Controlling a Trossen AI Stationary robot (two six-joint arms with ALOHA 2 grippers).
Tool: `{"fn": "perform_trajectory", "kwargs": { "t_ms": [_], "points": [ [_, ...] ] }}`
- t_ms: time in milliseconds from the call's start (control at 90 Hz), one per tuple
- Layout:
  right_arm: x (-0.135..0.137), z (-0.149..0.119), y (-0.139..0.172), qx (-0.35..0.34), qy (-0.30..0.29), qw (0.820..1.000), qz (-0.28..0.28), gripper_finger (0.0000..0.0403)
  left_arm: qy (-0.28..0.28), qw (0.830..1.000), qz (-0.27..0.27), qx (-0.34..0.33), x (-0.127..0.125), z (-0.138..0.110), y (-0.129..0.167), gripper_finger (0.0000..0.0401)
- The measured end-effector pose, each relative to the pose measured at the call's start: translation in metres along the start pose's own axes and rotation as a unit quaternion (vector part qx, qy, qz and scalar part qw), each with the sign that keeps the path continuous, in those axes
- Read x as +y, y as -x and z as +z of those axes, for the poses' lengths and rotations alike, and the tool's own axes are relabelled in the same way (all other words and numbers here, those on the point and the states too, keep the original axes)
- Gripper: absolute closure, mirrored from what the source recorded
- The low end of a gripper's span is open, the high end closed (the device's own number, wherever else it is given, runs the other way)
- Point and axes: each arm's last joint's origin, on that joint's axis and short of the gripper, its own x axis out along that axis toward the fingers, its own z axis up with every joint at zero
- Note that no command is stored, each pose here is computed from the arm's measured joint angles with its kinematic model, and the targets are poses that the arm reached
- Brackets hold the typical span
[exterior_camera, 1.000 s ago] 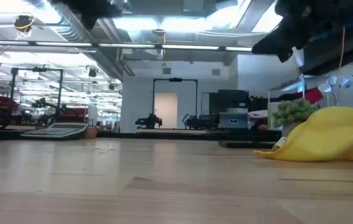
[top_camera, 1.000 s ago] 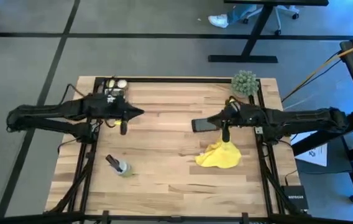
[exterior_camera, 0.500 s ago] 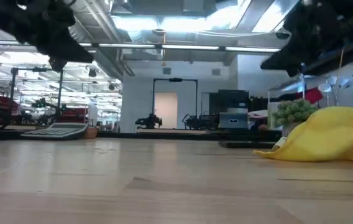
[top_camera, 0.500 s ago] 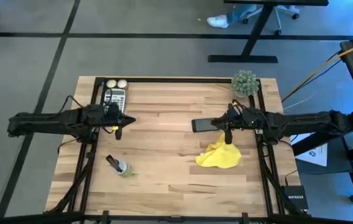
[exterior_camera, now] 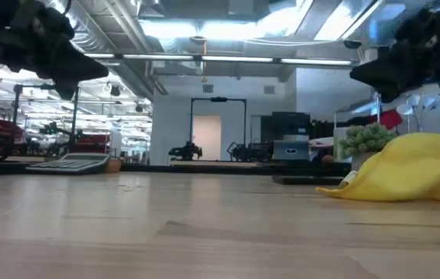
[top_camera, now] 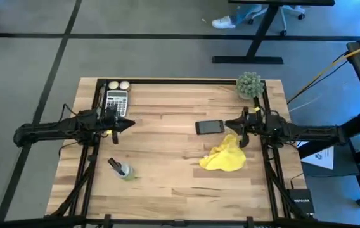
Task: Apply microfiber cloth
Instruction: Return to Home Position
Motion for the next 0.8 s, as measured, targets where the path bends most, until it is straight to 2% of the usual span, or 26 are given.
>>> {"fn": "perform_trajectory", "kwargs": {
  "t_ms": [133, 211, 511, 656, 800],
  "points": [
    [-0.004, -0.001, 0.008, -0.023, -0.014, 0.999, -0.042, 0.037, 0.02, 1.0, -0.01, -0.015, 0.002, -0.008, 0.003, 0.04],
    [-0.002, 0.002, 0.009, -0.034, -0.002, 0.999, -0.021, 0.037, 0.031, 0.999, -0.013, -0.02, 0.004, -0.016, 0.004, 0.04],
    [0.003, -0.006, 0.007, 0.018, 0.011, 0.997, 0.071, 0.037, 0.034, 0.999, -0.015, -0.033, 0.004, -0.015, 0.005, 0.04],
    [0.003, -0.006, 0.007, 0.018, 0.014, 0.997, 0.076, 0.037, 0.026, 0.999, -0.02, -0.039, 0.003, -0.015, 0.005, 0.04],
    [0.003, -0.007, 0.007, 0.024, 0.008, 0.997, 0.074, 0.037, 0.015, 0.996, -0.028, -0.08, 0.002, -0.018, 0.002, 0.04]
  ]
}}
